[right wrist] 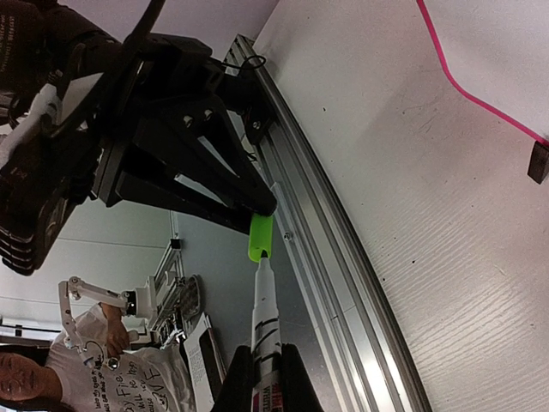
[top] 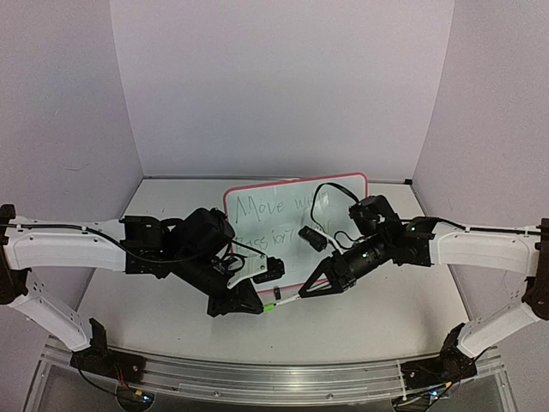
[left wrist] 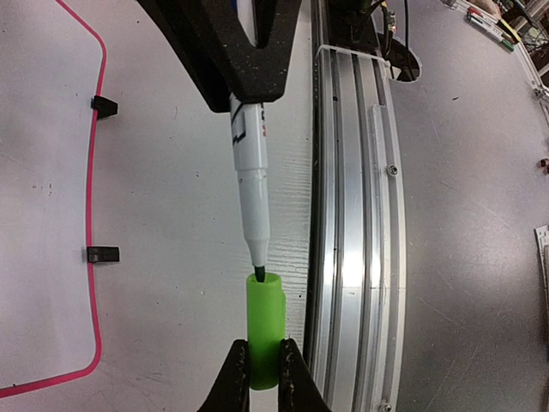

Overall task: Write a sentence on the whiteboard
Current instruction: Insert the whiteboard marker without the cap into the pen cap.

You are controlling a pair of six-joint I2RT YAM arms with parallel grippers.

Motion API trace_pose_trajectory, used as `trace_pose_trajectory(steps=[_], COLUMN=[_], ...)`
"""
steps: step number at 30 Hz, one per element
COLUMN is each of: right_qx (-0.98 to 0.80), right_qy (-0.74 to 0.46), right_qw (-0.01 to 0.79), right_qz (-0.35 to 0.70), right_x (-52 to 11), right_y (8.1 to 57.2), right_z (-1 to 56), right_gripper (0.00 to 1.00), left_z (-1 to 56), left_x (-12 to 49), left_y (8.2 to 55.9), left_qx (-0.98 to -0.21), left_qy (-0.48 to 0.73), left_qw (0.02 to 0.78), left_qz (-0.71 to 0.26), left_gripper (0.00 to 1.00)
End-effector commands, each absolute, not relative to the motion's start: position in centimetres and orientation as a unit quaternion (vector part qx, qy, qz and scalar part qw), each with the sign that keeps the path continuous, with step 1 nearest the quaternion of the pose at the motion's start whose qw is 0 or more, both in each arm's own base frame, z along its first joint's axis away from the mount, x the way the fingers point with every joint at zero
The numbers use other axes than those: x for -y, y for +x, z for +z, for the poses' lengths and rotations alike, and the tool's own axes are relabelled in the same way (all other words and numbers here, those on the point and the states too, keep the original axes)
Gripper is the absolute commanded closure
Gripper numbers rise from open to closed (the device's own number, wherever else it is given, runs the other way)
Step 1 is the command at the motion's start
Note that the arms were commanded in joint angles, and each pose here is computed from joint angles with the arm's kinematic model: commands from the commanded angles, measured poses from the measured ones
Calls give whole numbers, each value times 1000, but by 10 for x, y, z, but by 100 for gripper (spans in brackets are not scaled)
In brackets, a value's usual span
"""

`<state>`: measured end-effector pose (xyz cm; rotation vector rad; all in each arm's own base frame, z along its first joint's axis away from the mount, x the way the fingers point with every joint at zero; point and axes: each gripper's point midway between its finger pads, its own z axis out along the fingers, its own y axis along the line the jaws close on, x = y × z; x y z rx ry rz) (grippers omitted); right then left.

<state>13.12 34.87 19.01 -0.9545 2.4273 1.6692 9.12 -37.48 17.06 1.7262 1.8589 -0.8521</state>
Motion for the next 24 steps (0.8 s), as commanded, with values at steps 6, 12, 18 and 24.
trace_pose_trajectory(steps=[6,12,18,24], right_qx=[-761,-753,-747,-742], right_qy=[-328,-334,-338,-343], right_qw=[38,35,32,29], right_qz=[558,566,572,575], right_x=[-361,-366,-370,-373], right_y=[131,129,126,124], right_z=[209,212,214,216], right_gripper=[100,100,100,100], left_z=[203,208,220,240], left_x=[388,388,389,392], left_y=[90,87,86,86], left_qx=[-652,-647,-640,-628], left_qy=[624,622,617,607], left_qw=[265,266,279,301], left_qz=[-340,-351,-363,-383], left_gripper=[100,100,100,100])
